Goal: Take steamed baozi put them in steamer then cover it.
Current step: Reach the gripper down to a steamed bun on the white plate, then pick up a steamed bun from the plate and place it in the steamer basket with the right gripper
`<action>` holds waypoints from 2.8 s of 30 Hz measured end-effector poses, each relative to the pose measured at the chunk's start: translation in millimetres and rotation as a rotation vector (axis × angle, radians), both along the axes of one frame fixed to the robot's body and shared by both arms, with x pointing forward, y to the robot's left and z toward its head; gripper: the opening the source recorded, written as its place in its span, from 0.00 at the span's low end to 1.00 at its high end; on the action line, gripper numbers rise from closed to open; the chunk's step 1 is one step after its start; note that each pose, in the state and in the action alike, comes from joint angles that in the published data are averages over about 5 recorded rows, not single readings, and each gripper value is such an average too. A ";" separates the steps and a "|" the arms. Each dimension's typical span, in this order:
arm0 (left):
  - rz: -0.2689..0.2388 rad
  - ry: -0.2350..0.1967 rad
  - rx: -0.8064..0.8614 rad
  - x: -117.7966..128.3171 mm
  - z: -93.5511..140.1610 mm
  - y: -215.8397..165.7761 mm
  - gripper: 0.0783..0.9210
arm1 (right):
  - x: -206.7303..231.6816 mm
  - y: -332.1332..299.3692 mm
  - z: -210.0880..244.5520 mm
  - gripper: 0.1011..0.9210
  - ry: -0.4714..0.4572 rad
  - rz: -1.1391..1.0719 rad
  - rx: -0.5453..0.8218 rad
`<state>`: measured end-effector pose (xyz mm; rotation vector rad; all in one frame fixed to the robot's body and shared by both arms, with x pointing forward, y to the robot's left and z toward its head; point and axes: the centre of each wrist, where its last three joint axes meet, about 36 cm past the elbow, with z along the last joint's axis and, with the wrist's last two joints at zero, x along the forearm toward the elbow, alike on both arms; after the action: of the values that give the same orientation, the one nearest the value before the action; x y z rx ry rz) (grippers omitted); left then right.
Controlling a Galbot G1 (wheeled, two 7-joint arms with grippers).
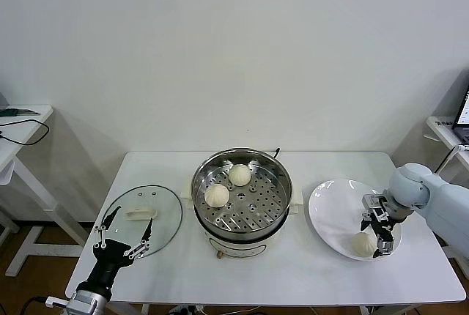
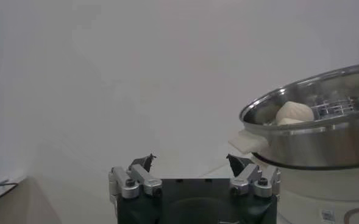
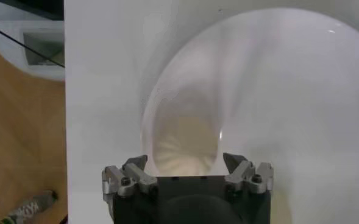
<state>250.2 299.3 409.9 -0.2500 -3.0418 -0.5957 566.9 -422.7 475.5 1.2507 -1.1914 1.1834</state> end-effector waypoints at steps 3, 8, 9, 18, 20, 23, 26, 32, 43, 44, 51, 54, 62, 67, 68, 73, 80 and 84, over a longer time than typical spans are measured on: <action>-0.001 -0.001 -0.001 0.6 0.1 -0.5 0.88 | 1.1 1.2 -1.7 0.87 0.002 0.000 0.003; 0.001 -0.002 0.000 1.8 0.1 -0.1 0.88 | 2.2 2.6 -4.0 0.76 0.004 0.000 0.006; 0.002 -0.002 0.000 2.0 0.1 -0.1 0.88 | 2.5 2.7 -4.0 0.74 0.004 -0.001 0.007; 0.003 -0.002 -0.002 2.5 -0.6 -1.2 0.88 | 1.6 -1.6 3.7 0.71 0.000 -0.008 0.015; 0.002 -0.001 -0.002 2.3 -0.6 -1.5 0.88 | 1.6 -3.2 8.1 0.71 -0.003 -0.010 0.017; 0.001 -0.001 -0.002 1.9 -0.4 -2.3 0.88 | 2.3 -6.0 18.6 0.71 -0.009 -0.011 0.022; -0.002 -0.002 -0.002 1.6 -0.2 -3.6 0.88 | 4.4 -7.9 35.9 0.71 -0.019 -0.004 0.027; -0.008 -0.005 -0.002 1.2 1.5 -5.7 0.88 | 17.7 2.4 93.0 0.71 -0.073 0.070 0.048; -0.008 -0.009 0.004 0.5 4.0 -4.6 0.88 | 38.6 73.6 225.5 0.71 -0.240 0.409 0.079; -0.008 -0.009 0.004 0.5 4.2 -4.3 0.88 | 39.3 82.7 235.4 0.71 -0.255 0.453 0.078; -0.002 -0.010 0.006 1.2 5.1 -1.4 0.88 | 40.0 153.2 274.7 0.71 -0.329 0.795 0.065; 0.002 -0.011 0.006 2.0 5.2 0.2 0.88 | 39.8 184.2 279.1 0.71 -0.351 0.936 0.052; 0.009 -0.016 0.004 4.0 6.5 2.9 0.88 | 39.1 254.2 270.8 0.71 -0.373 1.263 0.016; 0.013 -0.011 0.005 4.0 4.7 5.7 0.88 | 37.1 284.7 255.3 0.71 -0.359 1.402 0.026; 0.014 -0.010 0.005 4.0 4.3 6.5 0.88 | 36.3 290.3 251.6 0.71 -0.353 1.425 0.032; 0.020 -0.006 0.009 3.8 2.5 10.5 0.88 | 31.0 314.2 234.1 0.71 -0.323 1.521 0.065; 0.028 -0.006 0.006 6.1 0.1 13.6 0.88 | 23.5 337.4 212.1 0.71 -0.277 1.595 0.108; 0.030 -0.005 0.004 7.6 -1.2 15.0 0.88 | 21.8 345.8 202.4 0.71 -0.254 1.617 0.125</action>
<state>257.8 314.3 408.8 -0.2021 -3.0428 -0.6020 588.7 -77.0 677.9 2.2778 -0.1575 2.4295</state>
